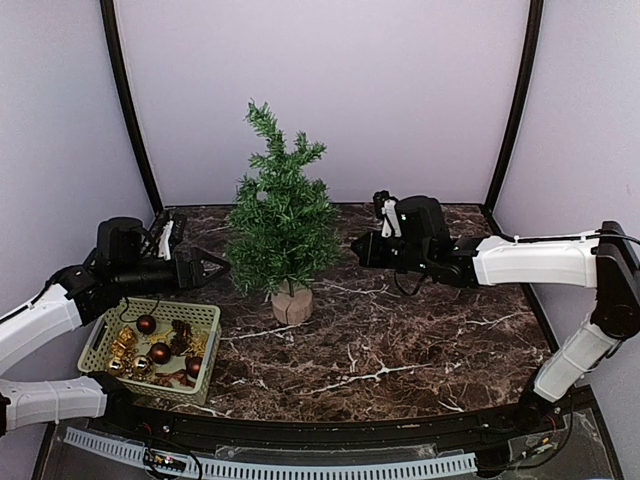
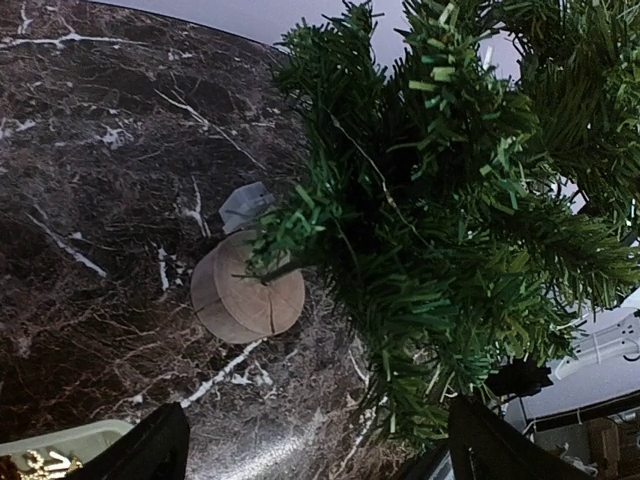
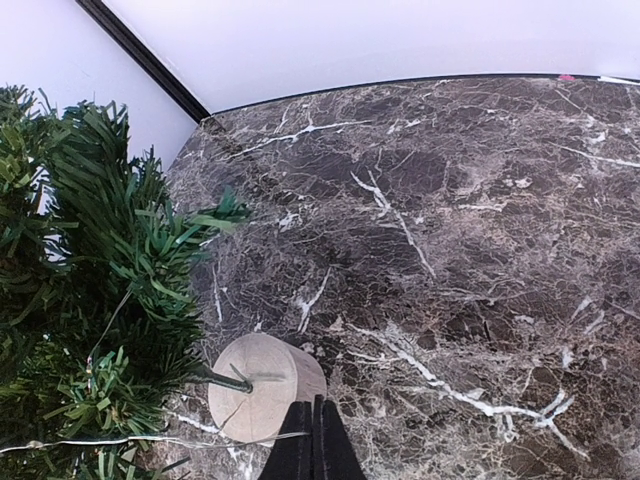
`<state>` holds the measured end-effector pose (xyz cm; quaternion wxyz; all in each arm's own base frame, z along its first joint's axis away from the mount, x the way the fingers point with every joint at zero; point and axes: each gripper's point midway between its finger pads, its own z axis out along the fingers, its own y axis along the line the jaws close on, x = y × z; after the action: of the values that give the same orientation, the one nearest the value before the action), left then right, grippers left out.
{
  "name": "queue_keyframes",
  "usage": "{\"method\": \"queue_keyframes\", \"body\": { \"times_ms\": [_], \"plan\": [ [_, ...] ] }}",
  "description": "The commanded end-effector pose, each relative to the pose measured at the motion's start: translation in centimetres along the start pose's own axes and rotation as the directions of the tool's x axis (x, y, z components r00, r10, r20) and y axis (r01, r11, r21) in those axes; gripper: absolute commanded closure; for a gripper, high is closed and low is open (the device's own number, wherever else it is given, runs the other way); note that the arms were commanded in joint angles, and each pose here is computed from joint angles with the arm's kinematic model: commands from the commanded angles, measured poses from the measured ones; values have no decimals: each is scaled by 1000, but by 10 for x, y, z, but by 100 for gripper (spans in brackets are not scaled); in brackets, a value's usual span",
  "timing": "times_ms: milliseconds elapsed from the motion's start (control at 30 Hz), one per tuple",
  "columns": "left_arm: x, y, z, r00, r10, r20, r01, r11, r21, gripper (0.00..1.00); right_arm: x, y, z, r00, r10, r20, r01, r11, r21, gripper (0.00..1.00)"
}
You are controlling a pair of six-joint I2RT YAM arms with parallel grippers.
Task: Decorate the small christmas tree
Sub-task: Turn around the Christmas tree at the center of the board.
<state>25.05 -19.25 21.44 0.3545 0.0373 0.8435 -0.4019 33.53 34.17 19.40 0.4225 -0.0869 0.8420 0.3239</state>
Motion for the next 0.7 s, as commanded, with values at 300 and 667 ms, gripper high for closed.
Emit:
{"method": "queue_keyframes", "body": {
  "times_ms": [300, 667],
  "plan": [
    [21, -38, 17, 995, -28, -91, 49, 972, 230, 10, -17, 10, -2, 999, 9, 50, -8, 1000, -22, 100],
    [31, -29, 26, 989, 39, -139, -17, 988, 156, 67, -17, 18, -2, 999, -7, 38, 9, 999, -45, 100]
  ]
}}
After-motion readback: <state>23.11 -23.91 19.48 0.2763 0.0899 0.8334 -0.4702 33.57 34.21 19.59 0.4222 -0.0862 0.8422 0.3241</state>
